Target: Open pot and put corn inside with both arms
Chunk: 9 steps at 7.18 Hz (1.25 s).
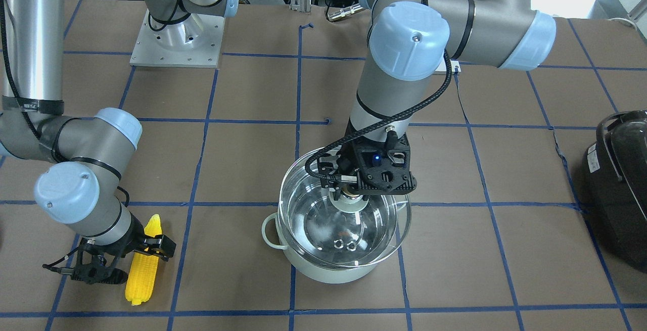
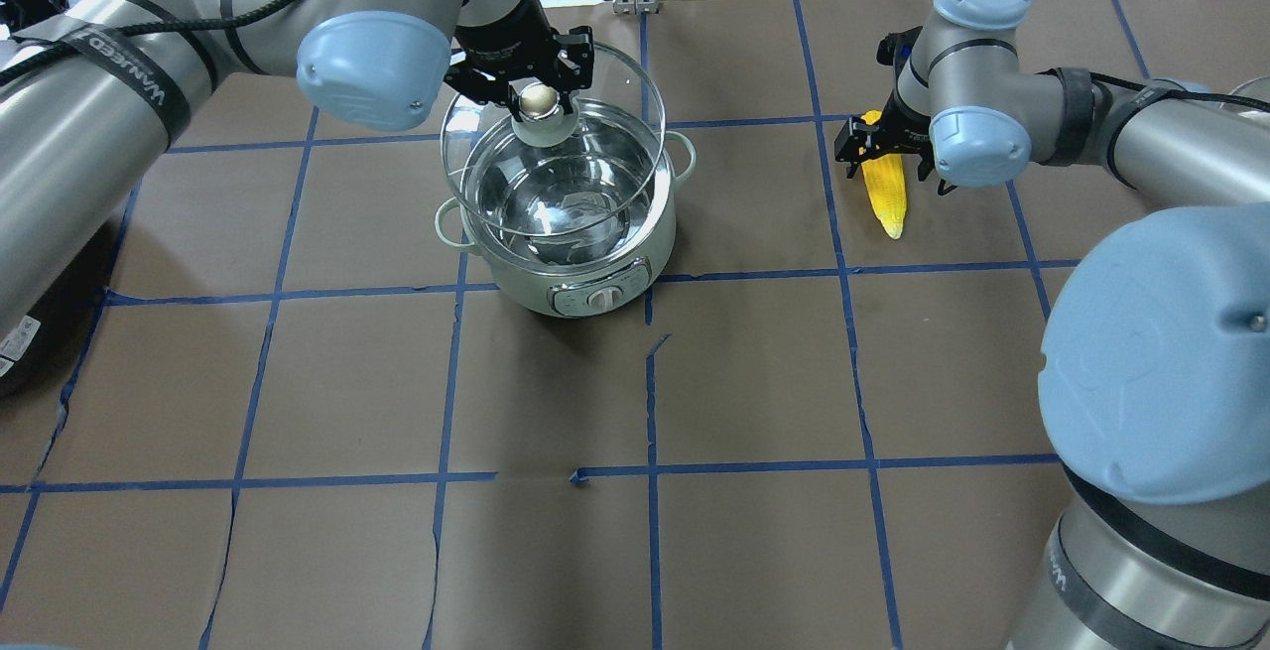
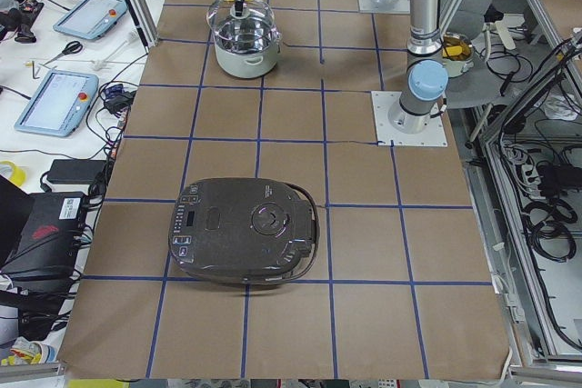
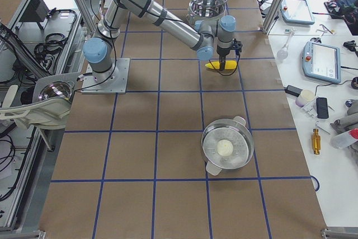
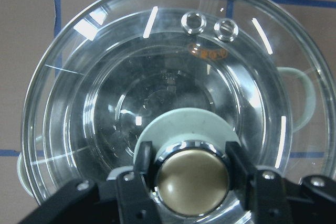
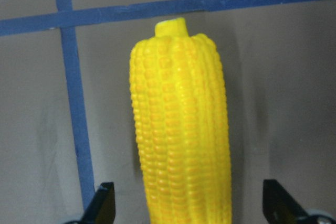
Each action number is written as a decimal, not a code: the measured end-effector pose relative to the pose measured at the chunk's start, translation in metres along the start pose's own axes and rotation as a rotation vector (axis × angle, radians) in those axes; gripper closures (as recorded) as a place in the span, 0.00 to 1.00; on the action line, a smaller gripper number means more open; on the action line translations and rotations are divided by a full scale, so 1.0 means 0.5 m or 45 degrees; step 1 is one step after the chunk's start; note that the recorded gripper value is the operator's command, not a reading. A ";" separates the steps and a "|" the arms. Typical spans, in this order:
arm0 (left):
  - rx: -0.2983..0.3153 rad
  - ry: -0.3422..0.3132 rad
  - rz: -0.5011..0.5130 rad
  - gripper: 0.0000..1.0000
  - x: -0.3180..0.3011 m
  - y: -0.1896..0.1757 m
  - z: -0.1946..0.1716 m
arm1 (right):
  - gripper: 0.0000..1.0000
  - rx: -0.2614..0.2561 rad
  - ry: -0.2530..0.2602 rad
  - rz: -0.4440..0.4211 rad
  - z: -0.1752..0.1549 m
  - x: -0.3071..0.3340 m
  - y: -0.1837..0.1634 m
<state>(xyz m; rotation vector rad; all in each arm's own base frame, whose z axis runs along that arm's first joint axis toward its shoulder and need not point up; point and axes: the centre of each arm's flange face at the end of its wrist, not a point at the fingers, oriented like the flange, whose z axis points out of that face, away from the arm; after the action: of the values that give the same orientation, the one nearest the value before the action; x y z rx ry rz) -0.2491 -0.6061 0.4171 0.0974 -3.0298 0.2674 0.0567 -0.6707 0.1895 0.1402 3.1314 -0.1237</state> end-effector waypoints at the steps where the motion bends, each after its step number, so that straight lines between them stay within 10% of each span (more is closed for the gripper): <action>1: -0.006 -0.015 0.008 1.00 -0.070 -0.024 -0.022 | 0.92 0.004 0.001 -0.002 0.004 0.000 -0.004; 6: -0.134 -0.086 0.064 1.00 -0.555 -0.067 -0.033 | 1.00 0.060 0.010 0.014 -0.054 -0.001 -0.034; 9: -0.157 -0.081 0.079 1.00 -0.722 -0.005 0.107 | 1.00 0.072 -0.010 0.083 -0.281 -0.156 -0.040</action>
<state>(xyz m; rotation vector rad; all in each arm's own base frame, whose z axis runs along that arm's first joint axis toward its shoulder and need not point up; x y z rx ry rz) 0.1045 -0.5983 0.3279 0.0023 -3.1071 0.0833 0.1323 -0.6864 0.3320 0.2415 3.1127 -0.2120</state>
